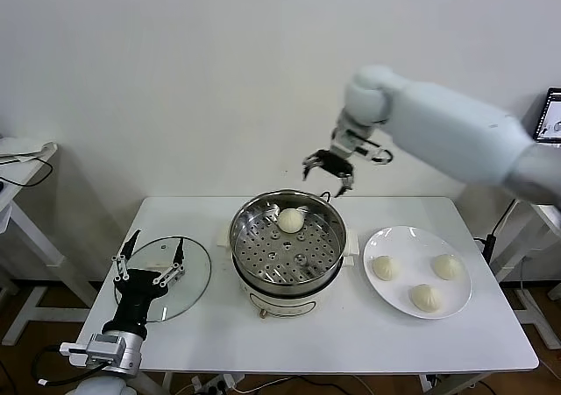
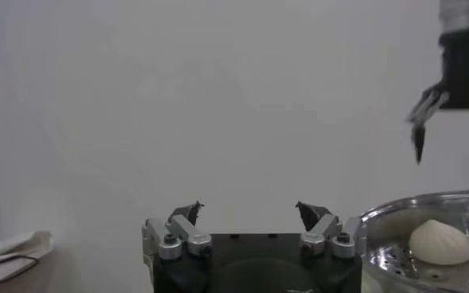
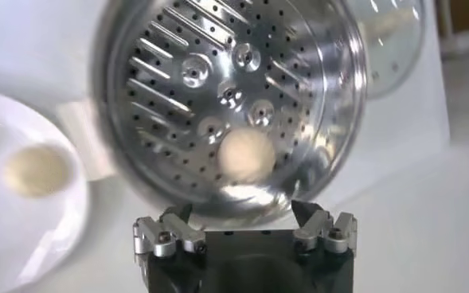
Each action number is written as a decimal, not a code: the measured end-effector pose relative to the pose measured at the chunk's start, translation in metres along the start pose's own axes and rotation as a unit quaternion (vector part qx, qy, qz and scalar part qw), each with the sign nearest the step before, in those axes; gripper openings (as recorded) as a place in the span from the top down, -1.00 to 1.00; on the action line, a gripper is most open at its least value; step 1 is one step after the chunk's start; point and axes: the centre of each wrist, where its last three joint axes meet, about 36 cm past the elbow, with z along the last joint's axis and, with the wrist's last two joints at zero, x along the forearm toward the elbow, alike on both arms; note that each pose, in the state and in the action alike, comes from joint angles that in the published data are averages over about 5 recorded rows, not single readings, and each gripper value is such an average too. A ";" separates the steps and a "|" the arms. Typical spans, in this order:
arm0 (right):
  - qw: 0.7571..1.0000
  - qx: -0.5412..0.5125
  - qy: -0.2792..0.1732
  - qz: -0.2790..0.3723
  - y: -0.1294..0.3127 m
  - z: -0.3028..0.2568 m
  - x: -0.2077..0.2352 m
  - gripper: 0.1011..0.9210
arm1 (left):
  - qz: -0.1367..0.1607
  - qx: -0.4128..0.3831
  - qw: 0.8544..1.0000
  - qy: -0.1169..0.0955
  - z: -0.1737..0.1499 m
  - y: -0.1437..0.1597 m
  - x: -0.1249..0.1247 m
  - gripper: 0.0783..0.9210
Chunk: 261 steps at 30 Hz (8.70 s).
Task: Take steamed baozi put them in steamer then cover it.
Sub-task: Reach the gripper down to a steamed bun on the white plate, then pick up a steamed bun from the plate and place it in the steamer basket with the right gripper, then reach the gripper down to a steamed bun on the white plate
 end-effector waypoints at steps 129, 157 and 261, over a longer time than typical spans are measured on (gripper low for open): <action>0.933 -0.360 -0.009 -0.004 0.073 -0.022 0.001 -0.40 | 0.016 -0.002 1.000 -0.001 0.002 -0.017 -0.003 -0.77; 0.958 -0.282 -0.010 -0.056 -0.094 -0.158 -0.102 -0.37 | 0.000 -0.006 1.000 -0.001 0.004 -0.003 -0.006 -0.77; 0.911 -0.387 0.039 -0.137 0.266 0.071 -0.176 -0.71 | 0.008 -0.014 1.000 0.006 0.004 -0.019 0.000 -0.77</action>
